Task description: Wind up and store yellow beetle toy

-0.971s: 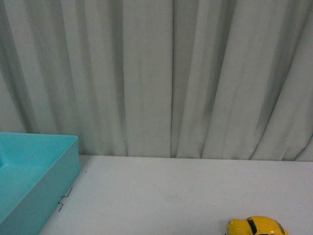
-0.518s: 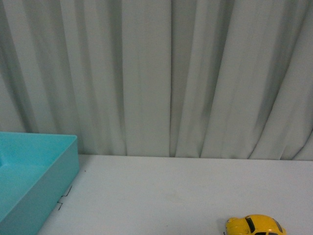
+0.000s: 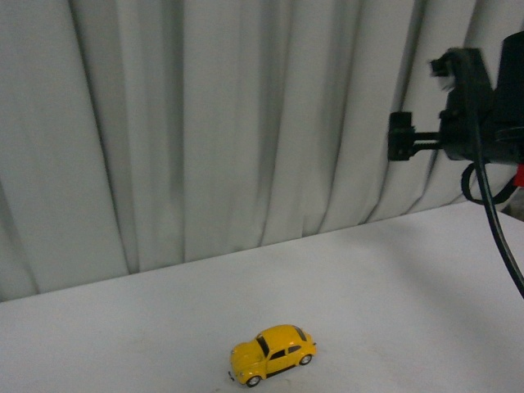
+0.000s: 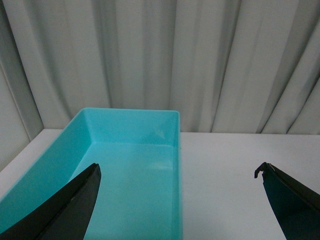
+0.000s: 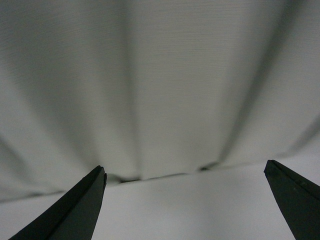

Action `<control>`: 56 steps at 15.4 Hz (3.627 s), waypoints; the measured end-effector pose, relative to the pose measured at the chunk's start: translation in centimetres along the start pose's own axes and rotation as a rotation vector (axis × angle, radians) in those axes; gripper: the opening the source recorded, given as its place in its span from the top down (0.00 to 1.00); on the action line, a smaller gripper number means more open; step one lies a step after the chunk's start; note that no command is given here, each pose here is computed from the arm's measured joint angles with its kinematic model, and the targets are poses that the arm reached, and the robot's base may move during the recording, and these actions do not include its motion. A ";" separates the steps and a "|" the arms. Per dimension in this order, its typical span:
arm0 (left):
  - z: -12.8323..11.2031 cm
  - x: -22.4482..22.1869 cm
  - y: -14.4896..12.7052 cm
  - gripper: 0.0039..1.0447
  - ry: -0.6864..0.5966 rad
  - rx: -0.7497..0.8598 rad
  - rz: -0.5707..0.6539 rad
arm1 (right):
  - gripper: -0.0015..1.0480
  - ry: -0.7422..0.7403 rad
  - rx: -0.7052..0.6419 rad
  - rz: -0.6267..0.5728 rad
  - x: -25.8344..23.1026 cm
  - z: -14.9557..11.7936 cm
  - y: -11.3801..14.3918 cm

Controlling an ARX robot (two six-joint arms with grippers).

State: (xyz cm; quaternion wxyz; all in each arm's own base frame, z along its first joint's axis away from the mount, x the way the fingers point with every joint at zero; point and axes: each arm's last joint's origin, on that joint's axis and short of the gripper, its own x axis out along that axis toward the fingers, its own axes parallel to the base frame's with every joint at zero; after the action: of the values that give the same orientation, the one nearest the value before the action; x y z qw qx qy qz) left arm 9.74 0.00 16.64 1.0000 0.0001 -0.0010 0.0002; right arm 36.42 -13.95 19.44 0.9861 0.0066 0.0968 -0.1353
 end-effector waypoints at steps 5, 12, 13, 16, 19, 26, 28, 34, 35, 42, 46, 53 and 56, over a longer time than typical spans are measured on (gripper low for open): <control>0.0 0.0 0.0 0.06 0.000 0.000 0.000 | 0.06 0.103 -0.501 0.793 4.8 -0.1 9.4; 0.0 0.0 0.0 0.06 0.000 0.000 0.000 | 0.06 0.187 -0.730 1.271 1.9 -5.2 15.9; 0.0 0.0 0.0 0.06 0.000 0.000 0.000 | 0.06 0.212 -0.737 1.316 1.6 -6.1 16.2; 0.0 0.0 0.0 0.06 0.000 0.000 0.000 | 0.06 0.281 -0.766 1.390 1.8 -9.2 16.1; 0.0 0.0 0.0 0.06 0.000 0.000 0.000 | 0.06 0.313 -0.796 1.432 1.9 -10.5 15.8; 0.0 0.0 0.0 0.06 0.000 0.000 0.000 | 0.06 0.388 -0.919 1.511 1.8 -13.1 13.2; 0.0 0.0 0.0 0.06 0.000 0.000 0.000 | 0.06 0.364 -0.940 1.496 2.4 -12.9 12.7; 0.0 0.0 0.0 0.06 0.000 0.000 0.000 | 0.20 0.375 -0.968 1.521 2.6 -13.6 12.7; 0.0 0.0 0.0 0.06 0.000 0.000 0.000 | 0.30 0.369 -0.974 1.521 2.7 -13.5 12.7; 0.0 0.0 0.0 0.06 0.000 0.000 0.000 | 0.60 0.329 -0.943 1.506 3.5 -13.9 12.1; 0.0 0.0 0.0 0.06 0.000 0.000 0.000 | 0.60 0.326 -0.925 1.465 3.7 -14.3 10.3; 0.0 0.0 0.0 0.06 0.000 0.000 0.000 | 0.60 0.328 -0.916 1.331 0.5 -15.6 3.8; 0.0 0.0 0.0 0.06 0.000 0.000 0.000 | 0.60 0.341 -0.882 1.293 -1.3 -16.2 2.3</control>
State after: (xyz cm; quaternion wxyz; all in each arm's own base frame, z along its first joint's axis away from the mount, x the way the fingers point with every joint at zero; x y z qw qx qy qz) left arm 9.74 0.00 16.64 1.0000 0.0001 -0.0010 0.0002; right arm 32.68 -10.79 3.73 0.7525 -0.3084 0.2676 0.5168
